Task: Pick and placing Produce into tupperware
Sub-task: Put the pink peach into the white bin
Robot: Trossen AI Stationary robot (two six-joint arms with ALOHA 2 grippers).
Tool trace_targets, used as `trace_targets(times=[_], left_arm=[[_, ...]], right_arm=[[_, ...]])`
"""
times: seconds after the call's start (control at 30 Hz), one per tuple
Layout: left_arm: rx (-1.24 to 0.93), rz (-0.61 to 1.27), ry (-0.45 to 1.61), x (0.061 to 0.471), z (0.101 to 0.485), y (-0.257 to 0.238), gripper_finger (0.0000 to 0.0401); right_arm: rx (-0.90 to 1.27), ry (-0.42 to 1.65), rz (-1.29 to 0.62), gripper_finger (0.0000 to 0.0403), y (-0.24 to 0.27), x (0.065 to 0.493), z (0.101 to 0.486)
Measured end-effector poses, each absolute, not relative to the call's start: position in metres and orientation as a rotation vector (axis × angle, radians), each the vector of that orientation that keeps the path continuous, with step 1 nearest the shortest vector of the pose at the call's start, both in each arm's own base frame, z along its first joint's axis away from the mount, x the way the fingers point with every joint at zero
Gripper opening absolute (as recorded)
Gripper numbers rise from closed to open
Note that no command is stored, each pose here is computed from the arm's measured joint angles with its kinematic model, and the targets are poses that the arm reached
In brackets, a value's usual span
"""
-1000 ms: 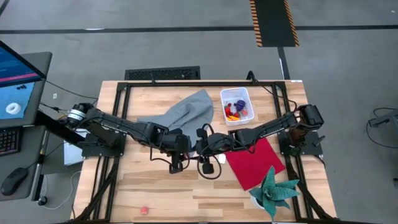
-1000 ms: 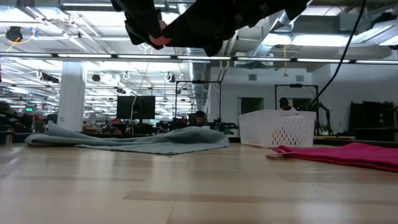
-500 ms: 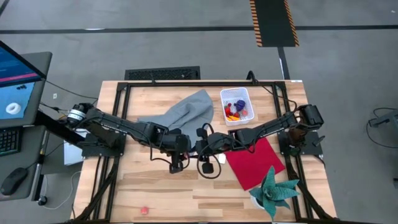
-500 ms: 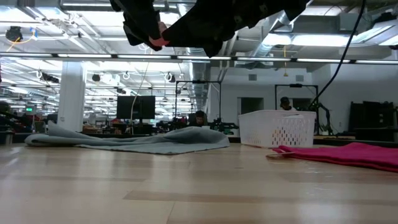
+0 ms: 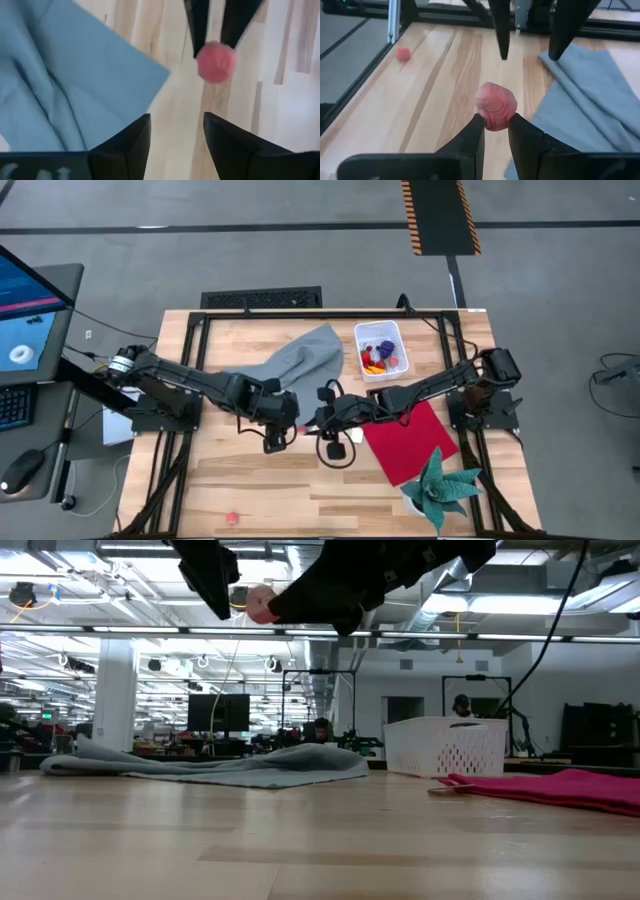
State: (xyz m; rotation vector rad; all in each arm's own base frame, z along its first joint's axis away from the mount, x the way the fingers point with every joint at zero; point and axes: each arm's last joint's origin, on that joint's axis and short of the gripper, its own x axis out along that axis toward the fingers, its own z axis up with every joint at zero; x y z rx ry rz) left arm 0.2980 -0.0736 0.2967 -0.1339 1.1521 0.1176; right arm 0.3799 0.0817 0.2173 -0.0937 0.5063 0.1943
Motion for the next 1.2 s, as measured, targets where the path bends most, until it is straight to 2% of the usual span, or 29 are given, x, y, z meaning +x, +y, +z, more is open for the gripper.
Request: trace_targets(times=[0.2,0.5,0.63,0.9,1.2], left_arm=[[-0.038,0.087,1.01,0.293,0.315,-0.08,0.0174],[-0.013,0.086,0.694,0.25,0.376,-0.07,0.0174],[-0.011,0.061,0.56,0.227,0.385,-0.066,0.0174],[-0.063,0.007,0.341,0.18,0.364,-0.051,0.0174],[-0.101,-0.022,0.109,0.151,0.301,-0.041,0.0174]], right_arm=[[-0.095,0.564,0.168,0.0098,0.07,0.372,0.224],[-0.09,0.516,0.104,0.0098,0.039,0.34,0.279],[-0.089,0.504,0.066,0.0098,0.025,0.316,0.305],[-0.063,0.449,-0.014,0.0098,0.0,0.272,0.344],[0.019,0.509,-0.181,0.0098,-0.033,0.238,0.354]])
